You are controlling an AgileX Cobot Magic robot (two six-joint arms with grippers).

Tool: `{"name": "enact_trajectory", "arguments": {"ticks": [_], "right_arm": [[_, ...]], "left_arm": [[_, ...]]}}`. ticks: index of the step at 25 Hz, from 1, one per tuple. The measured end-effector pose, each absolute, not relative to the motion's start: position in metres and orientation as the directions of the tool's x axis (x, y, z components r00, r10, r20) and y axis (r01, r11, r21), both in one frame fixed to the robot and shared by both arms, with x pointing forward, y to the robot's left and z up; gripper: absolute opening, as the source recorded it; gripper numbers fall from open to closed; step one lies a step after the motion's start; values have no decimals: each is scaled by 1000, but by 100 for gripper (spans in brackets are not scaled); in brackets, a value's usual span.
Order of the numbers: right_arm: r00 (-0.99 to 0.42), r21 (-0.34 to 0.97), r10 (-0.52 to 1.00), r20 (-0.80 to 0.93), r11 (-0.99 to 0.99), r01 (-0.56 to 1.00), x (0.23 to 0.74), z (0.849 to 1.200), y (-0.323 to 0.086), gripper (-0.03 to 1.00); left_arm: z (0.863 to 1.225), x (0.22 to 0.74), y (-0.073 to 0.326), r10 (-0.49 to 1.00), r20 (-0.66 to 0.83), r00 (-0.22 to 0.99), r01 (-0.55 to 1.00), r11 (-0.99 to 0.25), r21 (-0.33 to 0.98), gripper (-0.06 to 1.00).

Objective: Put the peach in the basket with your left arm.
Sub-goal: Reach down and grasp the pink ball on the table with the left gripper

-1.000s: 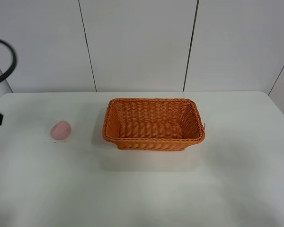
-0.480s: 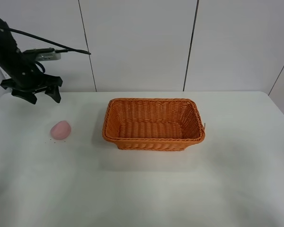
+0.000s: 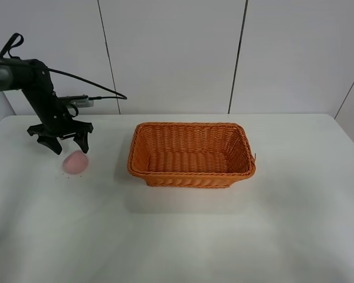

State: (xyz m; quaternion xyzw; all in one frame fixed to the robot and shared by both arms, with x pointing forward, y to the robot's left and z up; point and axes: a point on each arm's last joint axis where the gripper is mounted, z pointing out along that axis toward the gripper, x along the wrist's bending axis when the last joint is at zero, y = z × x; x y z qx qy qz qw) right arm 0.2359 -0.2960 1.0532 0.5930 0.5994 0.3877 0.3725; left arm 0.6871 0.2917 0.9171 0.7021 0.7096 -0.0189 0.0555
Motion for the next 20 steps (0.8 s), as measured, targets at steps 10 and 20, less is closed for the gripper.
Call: {"name": "enact_trajectory", "arguments": {"ticks": [10, 20], "right_arm": [[-19, 907, 1000, 13, -4, 422, 236, 1053, -296, 69], [-19, 907, 1000, 13, -4, 422, 236, 1053, -296, 69]], "left_arm": [[898, 681, 290, 993, -121, -8, 1000, 7, -8, 75], [884, 675, 291, 993, -116, -27, 1000, 27, -3, 45]]}}
